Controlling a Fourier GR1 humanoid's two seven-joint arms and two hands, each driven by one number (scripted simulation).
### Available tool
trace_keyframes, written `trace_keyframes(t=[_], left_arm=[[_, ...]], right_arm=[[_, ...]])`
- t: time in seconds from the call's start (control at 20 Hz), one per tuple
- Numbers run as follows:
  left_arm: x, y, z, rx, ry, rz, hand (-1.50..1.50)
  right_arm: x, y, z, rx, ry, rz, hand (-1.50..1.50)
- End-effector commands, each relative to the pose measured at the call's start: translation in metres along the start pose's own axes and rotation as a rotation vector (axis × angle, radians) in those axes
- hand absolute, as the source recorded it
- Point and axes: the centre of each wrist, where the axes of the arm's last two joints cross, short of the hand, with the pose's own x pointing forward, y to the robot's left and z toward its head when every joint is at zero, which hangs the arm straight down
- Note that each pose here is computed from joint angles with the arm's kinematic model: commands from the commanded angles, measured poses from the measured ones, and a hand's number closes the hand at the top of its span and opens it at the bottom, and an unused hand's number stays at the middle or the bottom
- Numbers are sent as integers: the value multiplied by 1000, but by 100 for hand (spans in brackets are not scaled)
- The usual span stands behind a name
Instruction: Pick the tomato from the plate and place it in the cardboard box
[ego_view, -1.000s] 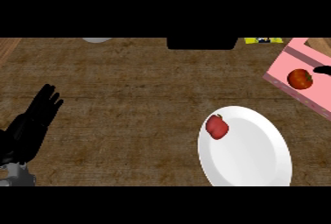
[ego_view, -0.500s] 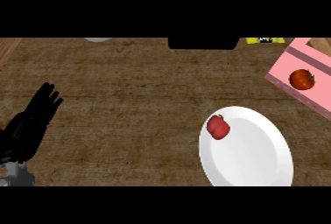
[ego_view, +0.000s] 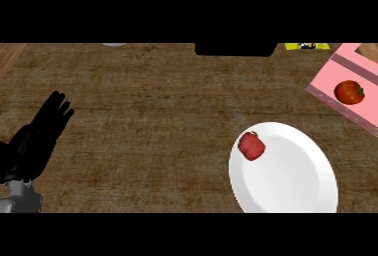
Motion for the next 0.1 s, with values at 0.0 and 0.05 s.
trace_keyframes(t=[0.0, 0.05], left_arm=[[-1, -3, 6, -10, 0, 11, 0], [14, -7, -2, -1, -19, 0, 0]], right_arm=[[9, -22, 7, -6, -1, 20, -150], [-1, -19, 12, 22, -10, 13, -150]])
